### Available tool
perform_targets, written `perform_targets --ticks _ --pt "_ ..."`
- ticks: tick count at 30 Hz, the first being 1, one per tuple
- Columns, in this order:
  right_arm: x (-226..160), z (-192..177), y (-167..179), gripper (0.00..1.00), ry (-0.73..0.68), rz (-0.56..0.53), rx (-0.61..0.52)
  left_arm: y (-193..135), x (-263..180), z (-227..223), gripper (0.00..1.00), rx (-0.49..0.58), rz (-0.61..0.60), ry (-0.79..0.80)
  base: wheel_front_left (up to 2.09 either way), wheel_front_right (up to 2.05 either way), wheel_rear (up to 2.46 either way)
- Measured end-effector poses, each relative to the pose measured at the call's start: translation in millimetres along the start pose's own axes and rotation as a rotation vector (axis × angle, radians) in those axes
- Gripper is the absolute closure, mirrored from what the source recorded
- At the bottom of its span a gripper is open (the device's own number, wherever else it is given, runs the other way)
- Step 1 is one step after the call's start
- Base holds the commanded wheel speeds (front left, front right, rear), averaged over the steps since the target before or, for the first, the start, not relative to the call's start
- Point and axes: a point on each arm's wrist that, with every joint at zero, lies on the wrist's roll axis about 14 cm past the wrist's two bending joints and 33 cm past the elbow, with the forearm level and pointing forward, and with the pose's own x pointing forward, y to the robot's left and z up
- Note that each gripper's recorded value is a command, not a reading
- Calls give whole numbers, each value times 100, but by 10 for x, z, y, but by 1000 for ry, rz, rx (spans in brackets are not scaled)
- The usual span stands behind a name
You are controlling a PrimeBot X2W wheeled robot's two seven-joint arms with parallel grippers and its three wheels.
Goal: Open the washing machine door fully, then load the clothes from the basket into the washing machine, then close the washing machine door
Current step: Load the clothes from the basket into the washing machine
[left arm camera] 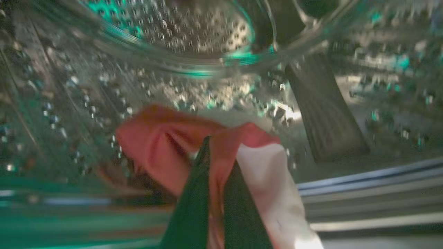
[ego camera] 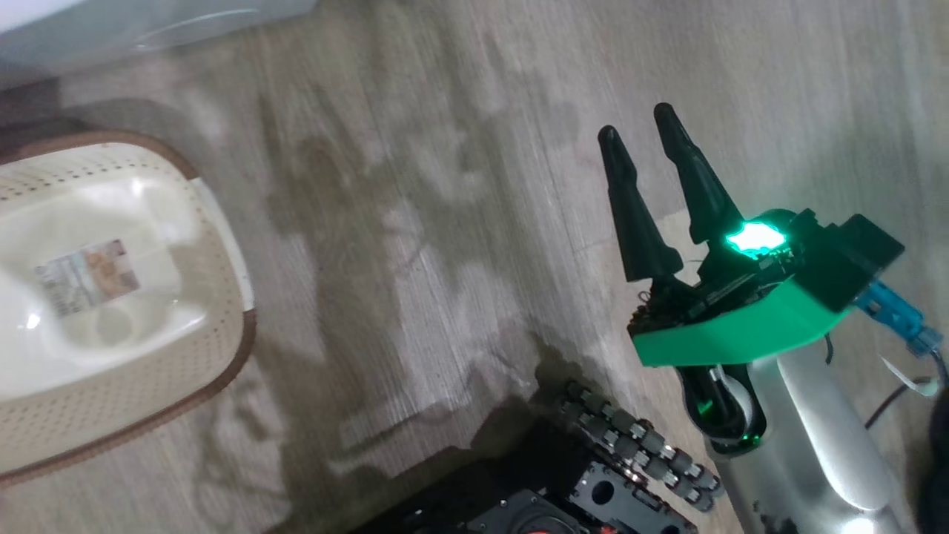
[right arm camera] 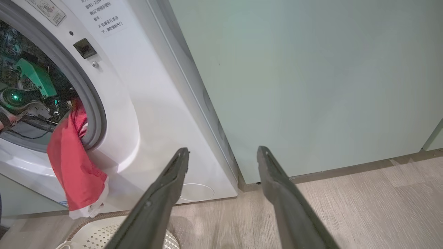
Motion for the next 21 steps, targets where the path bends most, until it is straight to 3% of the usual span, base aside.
perform_targets --ticks 13,21 --pt "-17 -89 -135 0 30 -43 -4 13 164 685 100 -39 25 -364 0 0 0" --pt "5 -115 -109 0 33 -35 9 213 204 409 100 -27 70 -329 0 0 0"
